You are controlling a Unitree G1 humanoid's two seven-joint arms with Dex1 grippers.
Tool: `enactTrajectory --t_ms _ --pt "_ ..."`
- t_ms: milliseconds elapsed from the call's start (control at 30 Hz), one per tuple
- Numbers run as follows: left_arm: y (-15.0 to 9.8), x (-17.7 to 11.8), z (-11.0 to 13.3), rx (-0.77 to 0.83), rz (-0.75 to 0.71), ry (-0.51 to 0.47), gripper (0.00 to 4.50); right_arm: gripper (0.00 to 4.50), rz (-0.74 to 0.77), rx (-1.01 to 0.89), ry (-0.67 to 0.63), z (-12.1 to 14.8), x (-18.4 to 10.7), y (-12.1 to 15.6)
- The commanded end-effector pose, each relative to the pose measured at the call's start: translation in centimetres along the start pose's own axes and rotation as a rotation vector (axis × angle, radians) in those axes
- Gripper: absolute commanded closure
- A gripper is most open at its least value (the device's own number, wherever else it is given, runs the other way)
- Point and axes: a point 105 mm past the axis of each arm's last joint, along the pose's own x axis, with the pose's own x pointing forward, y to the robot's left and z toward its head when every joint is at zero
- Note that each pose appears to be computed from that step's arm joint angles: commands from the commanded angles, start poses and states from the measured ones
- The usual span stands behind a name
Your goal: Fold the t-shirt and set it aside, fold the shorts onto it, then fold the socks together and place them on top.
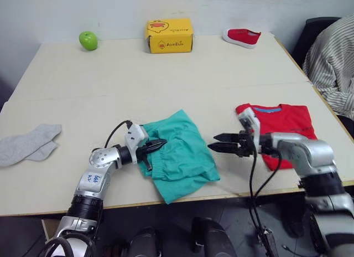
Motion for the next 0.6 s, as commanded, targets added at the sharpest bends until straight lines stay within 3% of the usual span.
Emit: enactTrajectory --t_ms 33,133,233,367,467,533,600 --pt "-0.3 0.1 0.2 0.029 -0.025 -0.008 4.5 0.03 0.037 0.071 0.062 0.0 2.7 0.2" --pt "-0.4 0.1 0.4 0.036 -0.023 -0.016 4.5 0.03 0.119 0.086 0.067 0.7 4.9 1.7" --pt "-0.4 -0.1 0.4 0.044 -0.02 -0.02 4.5 0.66 0.212 0.106 0.033 1.6 5.9 3.4" --pt "-0.2 -0.7 0.4 0.049 -0.01 -0.038 4.5 2.07 0.202 0.101 0.022 1.7 6.2 3.6" --pt "-0.5 -1.1 1.0 -0.017 -0.034 -0.106 4.5 3.08 0.179 0.07 0.015 1.7 5.5 3.5" --pt "-1.0 -1.6 2.1 -0.054 -0.076 -0.15 4.12 3.81 0.191 0.064 0.003 2.0 4.3 3.9" --pt "-2.3 -2.2 4.5 0.016 -0.166 -0.207 3.62 4.49 0.198 0.04 -0.004 2.6 2.2 4.4"
